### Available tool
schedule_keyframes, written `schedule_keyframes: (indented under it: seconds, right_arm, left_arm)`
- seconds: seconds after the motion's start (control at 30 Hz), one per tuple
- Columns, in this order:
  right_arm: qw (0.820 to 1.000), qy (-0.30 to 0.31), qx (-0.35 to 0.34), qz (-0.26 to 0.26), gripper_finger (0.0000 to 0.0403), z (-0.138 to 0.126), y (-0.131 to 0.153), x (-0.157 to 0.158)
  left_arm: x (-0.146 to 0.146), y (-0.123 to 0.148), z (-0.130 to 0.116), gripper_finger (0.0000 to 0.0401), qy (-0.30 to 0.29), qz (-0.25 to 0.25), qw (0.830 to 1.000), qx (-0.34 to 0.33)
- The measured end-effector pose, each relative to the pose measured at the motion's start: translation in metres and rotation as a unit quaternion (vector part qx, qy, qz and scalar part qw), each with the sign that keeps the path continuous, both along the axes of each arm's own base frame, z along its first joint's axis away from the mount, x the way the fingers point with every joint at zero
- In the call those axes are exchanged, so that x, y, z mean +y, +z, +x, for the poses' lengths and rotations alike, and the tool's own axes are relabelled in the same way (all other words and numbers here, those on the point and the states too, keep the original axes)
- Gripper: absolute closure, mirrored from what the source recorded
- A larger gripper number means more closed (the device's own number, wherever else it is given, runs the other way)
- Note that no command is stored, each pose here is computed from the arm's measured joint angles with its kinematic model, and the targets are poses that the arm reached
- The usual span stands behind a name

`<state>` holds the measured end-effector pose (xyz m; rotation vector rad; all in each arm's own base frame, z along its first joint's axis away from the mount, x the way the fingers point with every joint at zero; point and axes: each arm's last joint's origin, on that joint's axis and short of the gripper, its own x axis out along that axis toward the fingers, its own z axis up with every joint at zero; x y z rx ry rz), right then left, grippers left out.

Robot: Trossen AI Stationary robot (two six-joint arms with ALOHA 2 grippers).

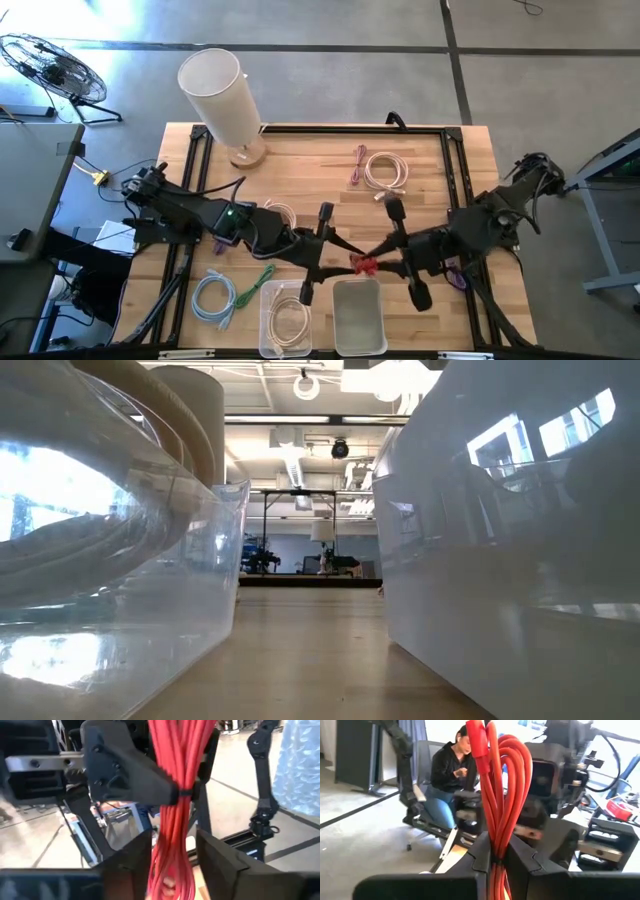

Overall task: Pick & Place USB Port
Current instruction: Put the red USB cable into the gray bin

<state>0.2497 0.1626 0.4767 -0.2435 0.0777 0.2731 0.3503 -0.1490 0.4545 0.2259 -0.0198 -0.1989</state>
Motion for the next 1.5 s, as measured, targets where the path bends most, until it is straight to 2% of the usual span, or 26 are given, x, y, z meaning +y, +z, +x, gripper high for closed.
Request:
schedule_keyframes:
  seconds: [0.2,0.3,0.4,0.53,0.6,0.7,0.8,0.87,0.97,1.07,1.27,1.5]
  right_arm:
    - [0.999,-0.017,0.037,0.021,0.0379,-0.032,0.0,0.015]
    - [0.993,-0.029,0.09,0.068,0.0379,-0.048,-0.007,0.022]
    - [0.974,-0.06,0.169,0.139,0.0379,-0.057,-0.02,0.023]
    - [0.935,-0.105,0.268,0.207,0.0379,-0.059,-0.039,0.025]
    - [0.915,-0.093,0.317,0.231,0.0379,-0.057,-0.046,0.027]
    - [0.888,-0.014,0.379,0.26,0.0379,-0.051,-0.048,0.036]
    - [0.874,0.041,0.397,0.277,0.0379,-0.043,-0.049,0.043]
    - [0.869,0.053,0.396,0.291,0.0379,-0.034,-0.049,0.044]
    - [0.863,0.035,0.4,0.307,0.0379,-0.016,-0.057,0.043]
    - [0.853,-0.009,0.412,0.32,0.0379,0.004,-0.072,0.043]
    - [0.833,-0.06,0.391,0.387,0.0379,0.043,-0.094,0.056]
    - [0.774,-0.188,0.375,0.475,0.0379,0.067,-0.131,0.074]
  left_arm:
    - [0.002,0.007,-0.01,0.0203,-0.029,-0.01,1.0,0.004]
    - [0.007,0.01,-0.019,0.0202,-0.023,0.0,0.999,0.023]
    - [0.013,0.013,-0.03,0.0205,0.0,0.01,0.999,0.043]
    - [0.019,0.019,-0.04,0.0208,0.017,0.014,0.999,0.045]
    - [0.021,0.023,-0.045,0.0209,0.017,0.013,0.999,0.042]
    - [0.023,0.027,-0.049,0.0209,0.017,0.01,0.999,0.038]
    - [0.024,0.028,-0.052,0.0209,0.014,0.012,0.999,0.042]
    - [0.025,0.029,-0.055,0.0209,0.009,0.013,0.999,0.044]
    - [0.026,0.03,-0.06,0.0209,-0.006,0.015,0.998,0.053]
    - [0.029,0.03,-0.067,0.0209,-0.014,0.022,0.997,0.07]
    - [0.035,0.027,-0.085,0.0209,-0.035,0.032,0.991,0.123]
    - [0.044,0.031,-0.109,0.0209,-0.07,0.018,0.984,0.163]
